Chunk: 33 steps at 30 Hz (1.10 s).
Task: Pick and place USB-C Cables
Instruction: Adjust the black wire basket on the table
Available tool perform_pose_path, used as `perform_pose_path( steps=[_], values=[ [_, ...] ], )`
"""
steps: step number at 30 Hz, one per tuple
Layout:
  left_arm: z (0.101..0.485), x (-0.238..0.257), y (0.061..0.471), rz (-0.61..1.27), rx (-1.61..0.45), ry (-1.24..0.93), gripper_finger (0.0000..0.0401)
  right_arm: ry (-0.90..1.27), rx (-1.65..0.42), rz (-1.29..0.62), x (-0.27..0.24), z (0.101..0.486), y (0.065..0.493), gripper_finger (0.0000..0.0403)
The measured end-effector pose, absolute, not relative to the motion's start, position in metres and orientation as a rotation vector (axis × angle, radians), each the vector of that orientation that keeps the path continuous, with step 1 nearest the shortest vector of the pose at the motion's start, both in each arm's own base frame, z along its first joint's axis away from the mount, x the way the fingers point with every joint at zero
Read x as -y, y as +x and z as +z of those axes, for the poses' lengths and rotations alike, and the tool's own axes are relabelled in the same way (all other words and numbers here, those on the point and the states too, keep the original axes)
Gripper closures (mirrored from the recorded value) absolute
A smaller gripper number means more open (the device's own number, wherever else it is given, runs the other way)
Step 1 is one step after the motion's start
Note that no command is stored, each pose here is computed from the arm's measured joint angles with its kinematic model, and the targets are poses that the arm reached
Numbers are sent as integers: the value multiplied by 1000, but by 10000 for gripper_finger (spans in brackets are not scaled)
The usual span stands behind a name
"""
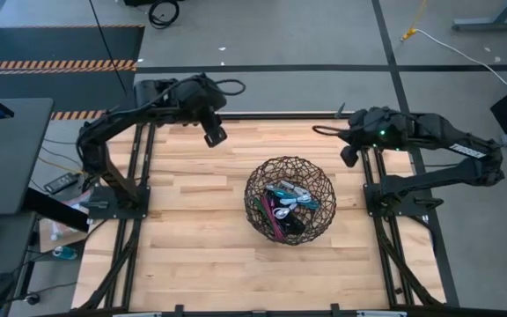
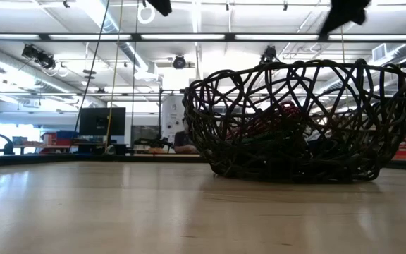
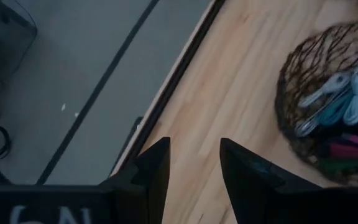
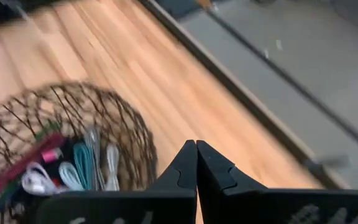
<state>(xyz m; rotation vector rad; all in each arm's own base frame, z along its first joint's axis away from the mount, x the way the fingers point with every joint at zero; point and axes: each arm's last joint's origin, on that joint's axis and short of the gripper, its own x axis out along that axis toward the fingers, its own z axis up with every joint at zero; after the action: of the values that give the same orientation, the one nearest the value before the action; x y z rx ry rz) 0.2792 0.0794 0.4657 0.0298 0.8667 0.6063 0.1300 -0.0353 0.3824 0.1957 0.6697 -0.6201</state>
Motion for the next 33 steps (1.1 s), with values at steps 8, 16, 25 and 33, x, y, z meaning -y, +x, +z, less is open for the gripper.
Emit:
perform_pose_path(
  steps=[8,16,25,33],
  values=[
    [453,-81,289,642,-915,-52,255,413,-1041,-826,28,346,97,402],
    [450,-80,293,665,-904,-102,255,587,-1212,-793,17,266,108,402],
    [448,-78,291,669,-934,-116,255,657,-1134,-746,9,220,123,403],
    [448,-78,291,666,-941,-109,257,650,-1045,-742,9,220,136,403]
  ],
)
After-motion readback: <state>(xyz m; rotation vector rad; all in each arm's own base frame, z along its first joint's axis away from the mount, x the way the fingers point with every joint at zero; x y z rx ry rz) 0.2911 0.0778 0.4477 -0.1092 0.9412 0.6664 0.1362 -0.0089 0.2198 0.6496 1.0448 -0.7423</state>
